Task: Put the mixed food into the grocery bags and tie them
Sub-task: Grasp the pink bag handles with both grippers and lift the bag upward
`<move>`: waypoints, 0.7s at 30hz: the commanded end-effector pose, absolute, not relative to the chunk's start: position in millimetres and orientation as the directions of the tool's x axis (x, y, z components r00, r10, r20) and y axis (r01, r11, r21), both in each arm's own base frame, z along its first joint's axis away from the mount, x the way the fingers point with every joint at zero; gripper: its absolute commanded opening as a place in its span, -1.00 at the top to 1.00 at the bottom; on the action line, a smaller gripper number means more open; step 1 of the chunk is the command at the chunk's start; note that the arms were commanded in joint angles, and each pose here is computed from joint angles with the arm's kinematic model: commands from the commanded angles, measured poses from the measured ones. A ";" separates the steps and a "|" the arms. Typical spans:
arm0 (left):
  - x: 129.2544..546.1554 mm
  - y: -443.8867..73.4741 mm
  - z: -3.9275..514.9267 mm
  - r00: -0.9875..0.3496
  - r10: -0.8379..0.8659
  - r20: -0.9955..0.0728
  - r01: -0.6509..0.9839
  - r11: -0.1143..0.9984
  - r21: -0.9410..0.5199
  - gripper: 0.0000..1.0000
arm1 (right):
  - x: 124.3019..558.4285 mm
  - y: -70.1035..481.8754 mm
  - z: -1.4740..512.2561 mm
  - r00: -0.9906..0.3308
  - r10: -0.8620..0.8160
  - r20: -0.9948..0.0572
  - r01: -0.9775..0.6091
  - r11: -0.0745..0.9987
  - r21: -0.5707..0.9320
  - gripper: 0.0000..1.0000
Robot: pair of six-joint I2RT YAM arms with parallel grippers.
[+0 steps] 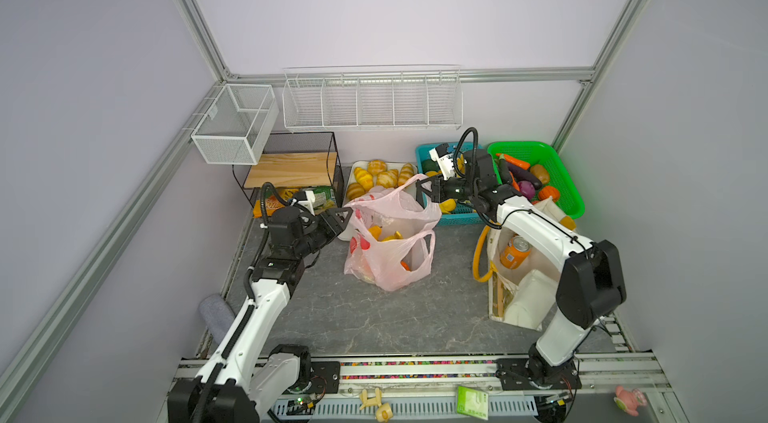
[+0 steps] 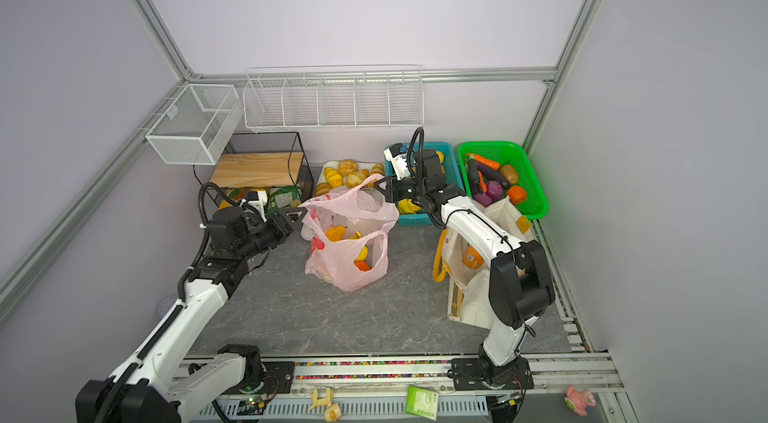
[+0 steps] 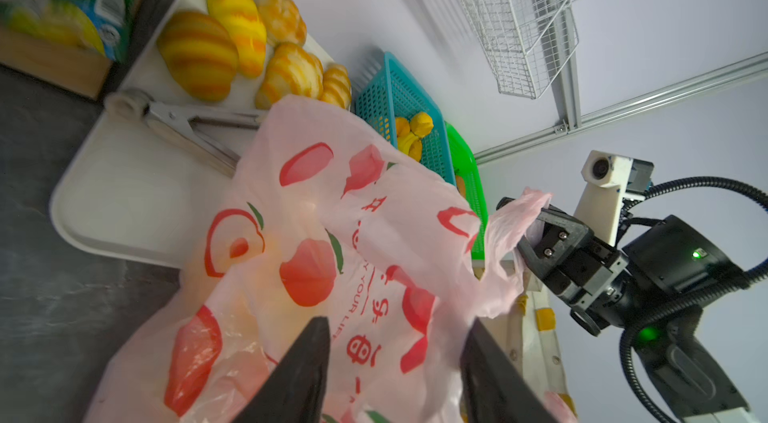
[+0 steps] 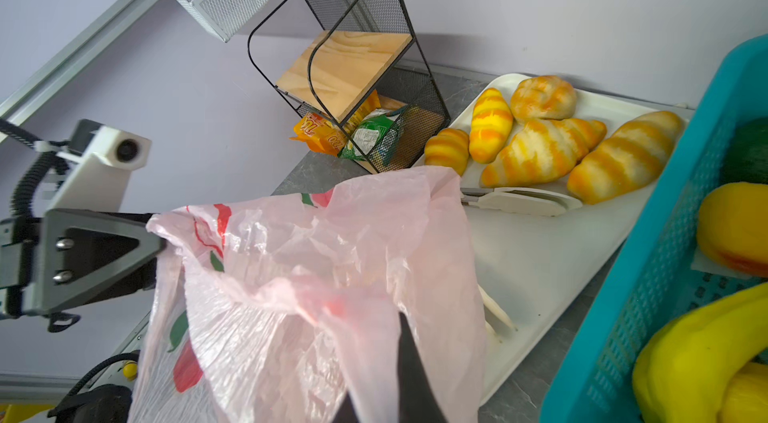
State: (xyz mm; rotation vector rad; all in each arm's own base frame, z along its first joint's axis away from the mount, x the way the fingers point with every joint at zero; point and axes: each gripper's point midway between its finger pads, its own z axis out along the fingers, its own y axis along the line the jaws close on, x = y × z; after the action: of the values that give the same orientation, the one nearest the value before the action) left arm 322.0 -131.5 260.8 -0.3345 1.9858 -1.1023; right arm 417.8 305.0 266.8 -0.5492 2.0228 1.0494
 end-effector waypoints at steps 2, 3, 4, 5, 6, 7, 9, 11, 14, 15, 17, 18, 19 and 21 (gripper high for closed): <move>302.9 -120.2 309.3 -0.437 -0.417 -0.797 0.245 0.797 -0.551 -0.23 | 414.0 301.1 291.8 -0.604 0.055 -0.795 -0.656 0.533 0.535 0.87; 296.2 -124.7 317.3 -0.404 -0.356 -0.842 0.271 0.833 -0.482 -0.24 | 413.5 302.0 291.1 -0.614 0.055 -0.787 -0.652 0.527 0.545 0.87; 290.6 -130.8 321.9 -0.385 -0.306 -0.871 0.293 0.854 -0.430 -0.25 | 413.3 302.4 289.9 -0.620 0.053 -0.783 -0.649 0.525 0.550 0.87; 284.4 -139.8 327.1 -0.364 -0.252 -0.897 0.323 0.869 -0.376 -0.25 | 413.8 302.5 288.4 -0.624 0.053 -0.779 -0.645 0.527 0.553 0.87; 277.6 -152.3 332.0 -0.341 -0.194 -0.920 0.369 0.873 -0.320 -0.25 | 414.9 302.3 286.6 -0.627 0.054 -0.777 -0.640 0.532 0.554 0.87; 271.2 -163.7 335.3 -0.323 -0.151 -0.934 0.408 0.869 -0.281 -0.25 | 416.0 301.5 285.2 -0.630 0.055 -0.774 -0.636 0.536 0.555 0.87; 252.5 -200.1 340.1 -0.264 -0.020 -0.964 0.537 0.828 -0.164 -0.24 | 418.0 300.7 281.5 -0.634 0.053 -0.771 -0.631 0.541 0.556 0.87; 232.0 -237.3 339.2 -0.194 0.101 -0.976 0.655 0.754 -0.053 -0.23 | 419.8 300.6 278.2 -0.643 0.051 -0.764 -0.626 0.540 0.563 0.87; 205.2 -284.4 326.1 -0.061 0.278 -0.958 0.778 0.615 0.129 -0.24 | 421.0 302.3 275.3 -0.654 0.046 -0.755 -0.624 0.531 0.573 0.86; 201.7 -295.3 319.9 -0.028 0.327 -0.944 0.792 0.584 0.179 -0.24 | 420.8 302.9 275.2 -0.656 0.044 -0.754 -0.626 0.526 0.575 0.86; 204.0 -307.3 308.6 0.000 0.403 -0.915 0.792 0.559 0.246 -0.26 | 420.6 302.8 274.9 -0.658 0.044 -0.752 -0.626 0.522 0.579 0.86; 207.0 -311.9 302.8 0.011 0.442 -0.897 0.786 0.551 0.281 -0.28 | 421.3 302.4 273.3 -0.660 0.044 -0.750 -0.624 0.524 0.579 0.86; 209.7 -315.6 298.8 0.020 0.471 -0.882 0.781 0.544 0.308 -0.29 | 421.4 302.3 273.0 -0.660 0.043 -0.750 -0.624 0.523 0.580 0.86; 215.6 -323.8 288.7 0.040 0.532 -0.846 0.772 0.520 0.364 -0.31 | 420.9 301.6 273.5 -0.661 0.044 -0.749 -0.625 0.520 0.582 0.86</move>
State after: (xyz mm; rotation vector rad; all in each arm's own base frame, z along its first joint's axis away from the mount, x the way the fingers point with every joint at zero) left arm 203.5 -323.2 279.2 1.0513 1.7068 -0.4461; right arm 419.1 301.4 272.4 -0.4699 2.0349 1.1393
